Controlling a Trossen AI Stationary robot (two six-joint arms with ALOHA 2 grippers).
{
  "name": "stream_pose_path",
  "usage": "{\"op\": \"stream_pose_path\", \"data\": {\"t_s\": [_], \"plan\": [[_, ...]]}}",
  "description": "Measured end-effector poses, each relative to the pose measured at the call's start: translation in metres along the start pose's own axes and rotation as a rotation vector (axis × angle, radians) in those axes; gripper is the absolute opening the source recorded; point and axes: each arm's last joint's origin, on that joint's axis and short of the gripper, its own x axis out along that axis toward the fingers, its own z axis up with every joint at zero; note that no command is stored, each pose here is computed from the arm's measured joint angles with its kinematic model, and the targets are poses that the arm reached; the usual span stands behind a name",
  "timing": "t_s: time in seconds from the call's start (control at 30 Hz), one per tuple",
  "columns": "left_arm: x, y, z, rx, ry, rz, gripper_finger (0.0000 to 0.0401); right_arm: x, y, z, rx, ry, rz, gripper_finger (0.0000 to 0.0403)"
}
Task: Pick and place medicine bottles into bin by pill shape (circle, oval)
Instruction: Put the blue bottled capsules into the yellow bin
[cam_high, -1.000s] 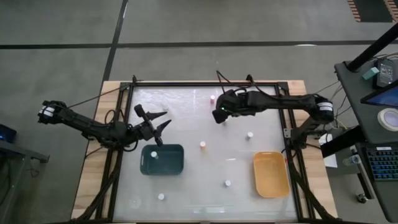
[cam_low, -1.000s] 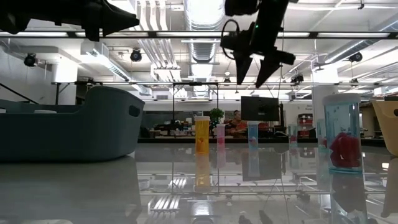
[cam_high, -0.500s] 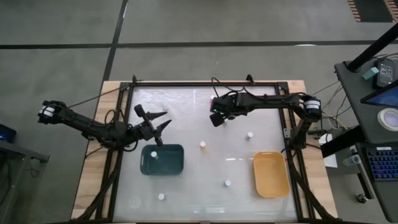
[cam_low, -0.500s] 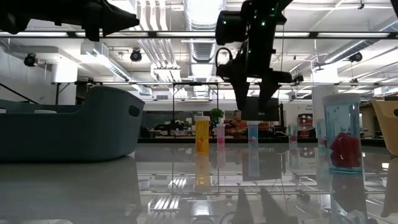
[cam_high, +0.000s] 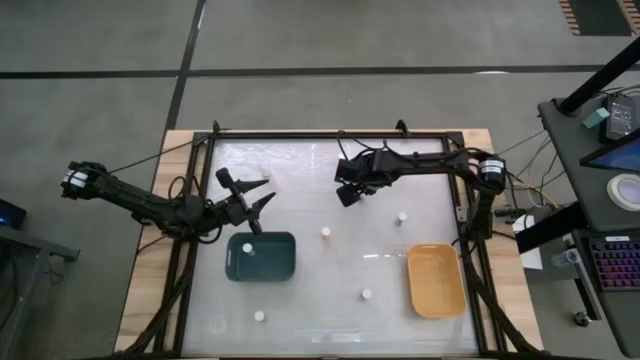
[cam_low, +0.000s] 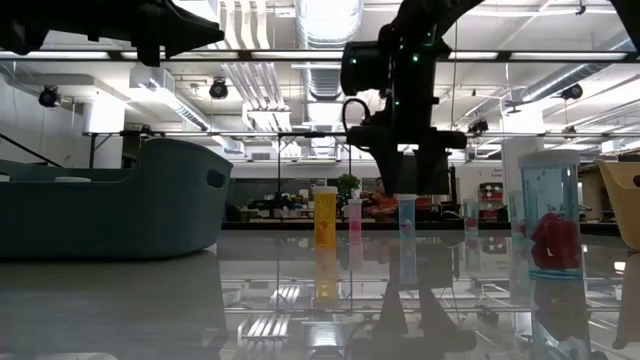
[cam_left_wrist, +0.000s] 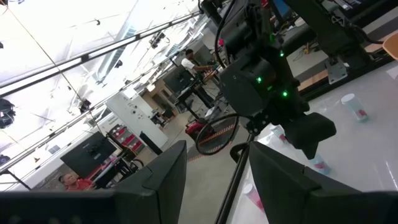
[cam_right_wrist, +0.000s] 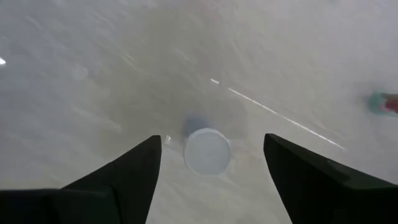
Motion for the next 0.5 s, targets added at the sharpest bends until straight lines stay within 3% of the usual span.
{"op": "stream_pose_path", "data": {"t_s": [0.5], "plan": [[0.000, 0.000, 0.000, 0.000, 0.000, 0.000, 0.0160, 0.015, 0.004, -0.001, -0.021, 0.033, -0.023, 0.0265]]}}
